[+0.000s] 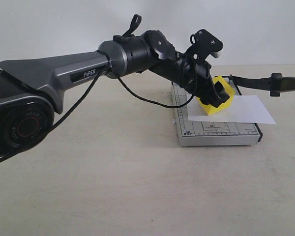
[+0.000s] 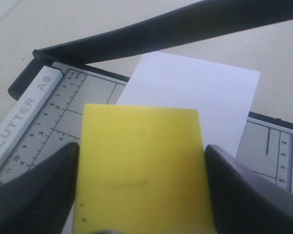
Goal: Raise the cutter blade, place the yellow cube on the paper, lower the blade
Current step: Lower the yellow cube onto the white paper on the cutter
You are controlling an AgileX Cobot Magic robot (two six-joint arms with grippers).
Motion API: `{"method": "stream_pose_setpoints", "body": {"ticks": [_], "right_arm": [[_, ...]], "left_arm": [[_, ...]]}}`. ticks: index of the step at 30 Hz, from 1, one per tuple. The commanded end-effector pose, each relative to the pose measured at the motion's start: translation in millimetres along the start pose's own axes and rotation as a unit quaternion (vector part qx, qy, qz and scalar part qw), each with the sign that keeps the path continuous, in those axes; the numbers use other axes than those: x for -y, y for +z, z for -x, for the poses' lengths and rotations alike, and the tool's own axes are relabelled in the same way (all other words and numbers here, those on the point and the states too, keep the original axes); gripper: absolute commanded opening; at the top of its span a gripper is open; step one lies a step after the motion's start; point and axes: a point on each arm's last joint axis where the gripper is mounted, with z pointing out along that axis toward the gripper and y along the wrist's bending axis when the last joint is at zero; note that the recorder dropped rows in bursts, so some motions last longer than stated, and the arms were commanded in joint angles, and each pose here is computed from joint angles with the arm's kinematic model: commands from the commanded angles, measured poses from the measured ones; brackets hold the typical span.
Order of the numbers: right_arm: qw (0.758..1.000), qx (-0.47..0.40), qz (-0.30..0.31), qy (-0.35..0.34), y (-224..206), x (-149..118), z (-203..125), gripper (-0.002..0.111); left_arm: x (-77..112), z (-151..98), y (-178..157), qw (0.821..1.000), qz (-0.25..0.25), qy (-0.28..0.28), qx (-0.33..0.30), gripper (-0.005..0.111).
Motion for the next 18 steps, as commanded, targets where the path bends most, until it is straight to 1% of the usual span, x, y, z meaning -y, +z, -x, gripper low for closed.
{"method": "stream_pose_setpoints", "body": {"ticks": [1, 9, 11, 13, 18], "right_arm": [[1.000, 0.001, 0.004, 0.003, -1.0, -0.6, 0.6, 0.000], [1.000, -0.001, 0.006, 0.003, -1.0, -1.0, 0.2, 0.000], [1.000, -0.001, 0.006, 0.003, -1.0, -1.0, 0.2, 0.000], [1.000, -0.001, 0.006, 0.003, -1.0, -1.0, 0.2, 0.000], [1.000, -0.001, 0.006, 0.003, -1.0, -1.0, 0.2, 0.000]], "left_arm": [[-0.1, -1.6, 2.3, 1.000, 0.001, 0.003, 0.000, 0.004], [-1.7, -0.6, 2.3, 1.000, 0.010, 0.003, 0.005, 0.004], [-1.6, -0.7, 2.3, 1.000, 0.009, 0.003, 0.005, 0.007], [-1.3, -0.9, 2.3, 1.000, 0.007, 0.003, 0.003, 0.014], [-0.7, -1.2, 2.6, 1.000, 0.004, 0.000, 0.003, 0.046]]}}
